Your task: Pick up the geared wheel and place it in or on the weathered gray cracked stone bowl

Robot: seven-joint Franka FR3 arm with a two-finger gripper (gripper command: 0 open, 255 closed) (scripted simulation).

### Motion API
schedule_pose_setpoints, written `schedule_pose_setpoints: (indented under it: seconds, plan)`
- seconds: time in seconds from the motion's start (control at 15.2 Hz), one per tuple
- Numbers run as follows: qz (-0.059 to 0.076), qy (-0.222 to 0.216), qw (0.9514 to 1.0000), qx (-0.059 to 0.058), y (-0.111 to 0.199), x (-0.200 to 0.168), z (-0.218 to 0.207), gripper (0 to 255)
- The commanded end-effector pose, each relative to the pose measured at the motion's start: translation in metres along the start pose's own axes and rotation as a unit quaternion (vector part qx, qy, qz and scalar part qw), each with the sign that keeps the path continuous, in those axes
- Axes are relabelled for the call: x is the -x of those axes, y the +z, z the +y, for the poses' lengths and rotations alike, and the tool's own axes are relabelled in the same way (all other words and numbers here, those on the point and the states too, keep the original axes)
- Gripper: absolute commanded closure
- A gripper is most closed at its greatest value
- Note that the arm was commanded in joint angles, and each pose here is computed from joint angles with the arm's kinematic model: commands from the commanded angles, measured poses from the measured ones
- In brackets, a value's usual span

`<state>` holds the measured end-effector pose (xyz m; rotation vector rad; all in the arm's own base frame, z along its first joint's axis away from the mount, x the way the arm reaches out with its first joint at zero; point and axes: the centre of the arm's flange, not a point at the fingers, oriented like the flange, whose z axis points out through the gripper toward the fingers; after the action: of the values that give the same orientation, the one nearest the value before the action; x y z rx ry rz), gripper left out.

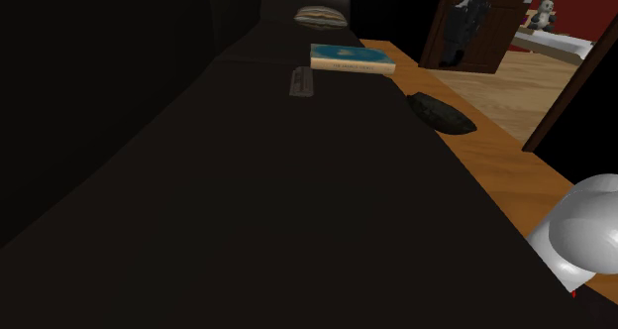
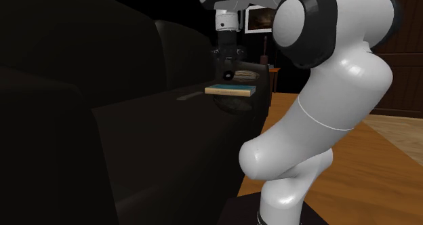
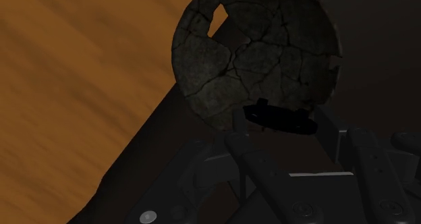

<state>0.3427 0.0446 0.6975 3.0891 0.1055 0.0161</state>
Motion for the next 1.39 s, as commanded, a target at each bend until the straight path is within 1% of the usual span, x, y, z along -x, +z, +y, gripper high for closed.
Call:
schedule_pose_setpoints:
  seconds: [0.0, 0.86, 1.32]
  plan:
    - [0.000, -0.001, 1.0000, 0.000, 0.007, 0.002, 0.005, 255]
    - [0.000, -0.001, 1.0000, 0.000, 0.077, 0.003, 0.002, 255]
    - [0.000, -0.001, 1.0000, 0.000, 0.077, 0.003, 0.002, 255]
